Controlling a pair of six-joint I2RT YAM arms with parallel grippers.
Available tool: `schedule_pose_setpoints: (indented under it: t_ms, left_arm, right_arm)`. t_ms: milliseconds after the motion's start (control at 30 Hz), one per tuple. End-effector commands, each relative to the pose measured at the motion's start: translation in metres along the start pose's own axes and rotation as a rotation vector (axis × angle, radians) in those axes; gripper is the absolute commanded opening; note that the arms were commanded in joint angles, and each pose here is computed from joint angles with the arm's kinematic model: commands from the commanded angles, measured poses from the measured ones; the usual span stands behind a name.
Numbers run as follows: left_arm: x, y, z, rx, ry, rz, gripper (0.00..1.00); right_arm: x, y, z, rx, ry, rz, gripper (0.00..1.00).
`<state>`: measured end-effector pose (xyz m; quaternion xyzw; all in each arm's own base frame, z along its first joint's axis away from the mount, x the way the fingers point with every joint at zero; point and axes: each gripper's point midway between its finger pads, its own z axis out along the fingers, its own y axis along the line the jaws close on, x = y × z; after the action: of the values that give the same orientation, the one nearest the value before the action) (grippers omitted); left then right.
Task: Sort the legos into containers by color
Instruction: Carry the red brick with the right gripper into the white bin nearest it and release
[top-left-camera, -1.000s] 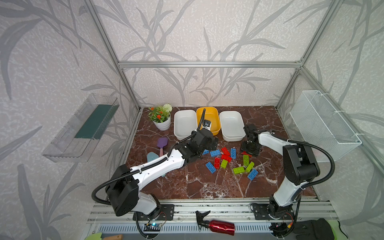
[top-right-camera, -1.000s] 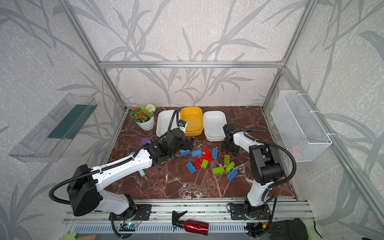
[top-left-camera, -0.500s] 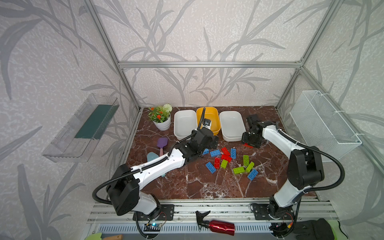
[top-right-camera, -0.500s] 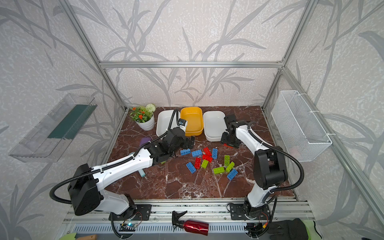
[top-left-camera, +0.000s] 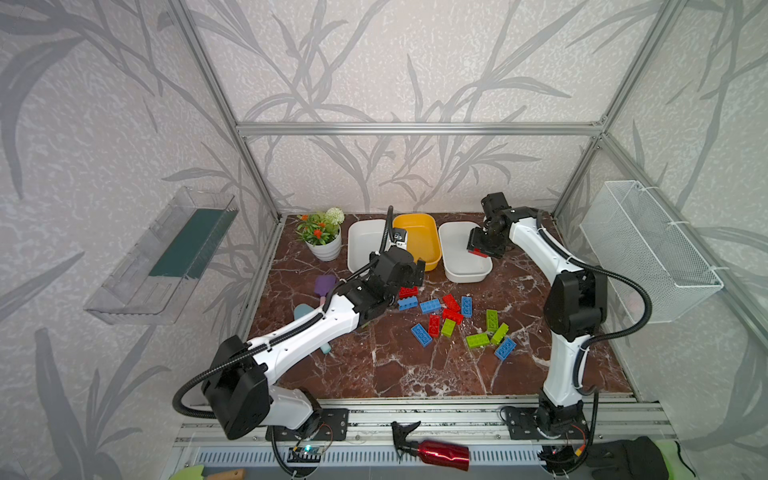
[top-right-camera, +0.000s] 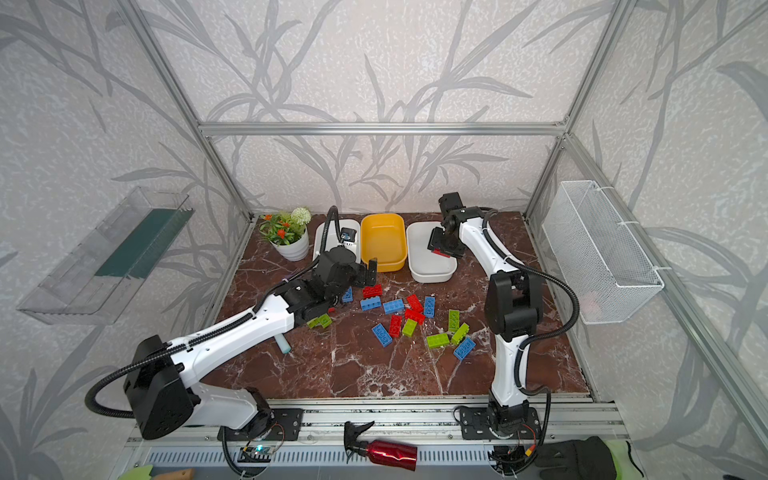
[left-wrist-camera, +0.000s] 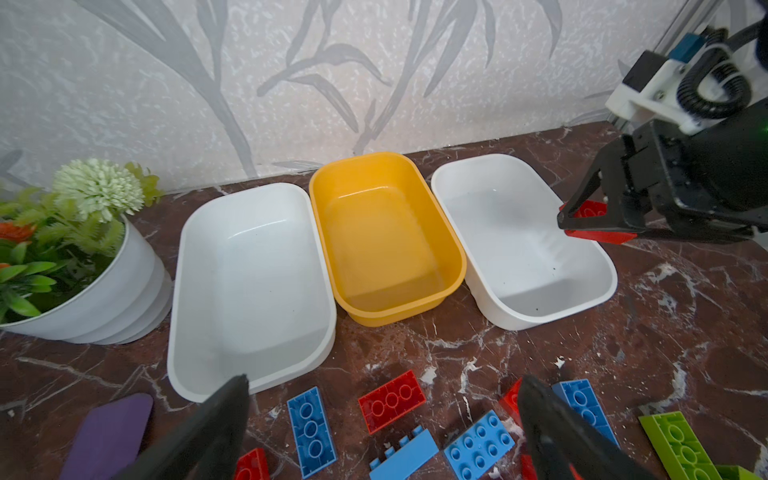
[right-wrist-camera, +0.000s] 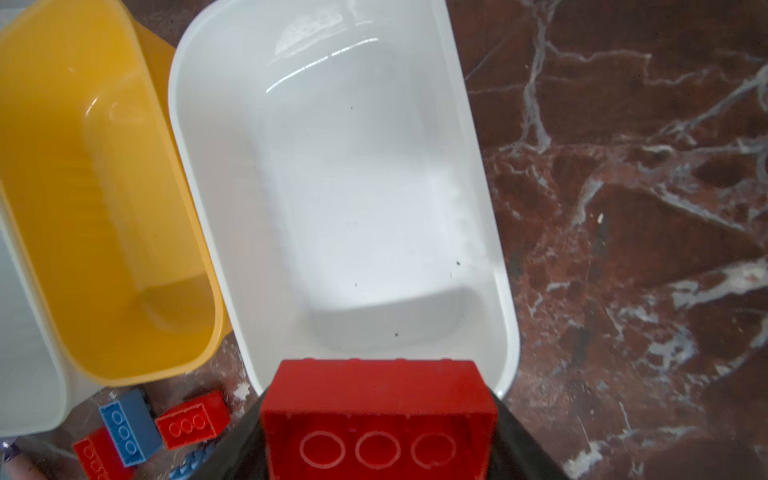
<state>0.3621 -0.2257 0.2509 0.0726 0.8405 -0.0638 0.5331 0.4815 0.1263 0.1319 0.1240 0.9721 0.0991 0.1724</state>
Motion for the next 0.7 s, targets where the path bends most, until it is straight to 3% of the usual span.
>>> schedule_pose_setpoints:
  t_ms: [0,433,667]
  left_arm:
    - [-0.006,0.026,-0.007,-0.078,-0.035,-0.021,0.99]
    - [0.003,0.082,-0.019,-0.190,-0.046,-0.070,0.99]
    - [-0.002,0.101,-0.037,-0.229,-0.071,-0.081,0.99]
  right_arm:
    - [-0.005,0.006,0.009,0.019,0.043,-0.020,0.40]
    - [-0.050,0.020,0.075,0.055,0.036,-0.055,0.47]
    - [-0.069,0.040,0.077,-0.036,-0.052,-0.047,0.73]
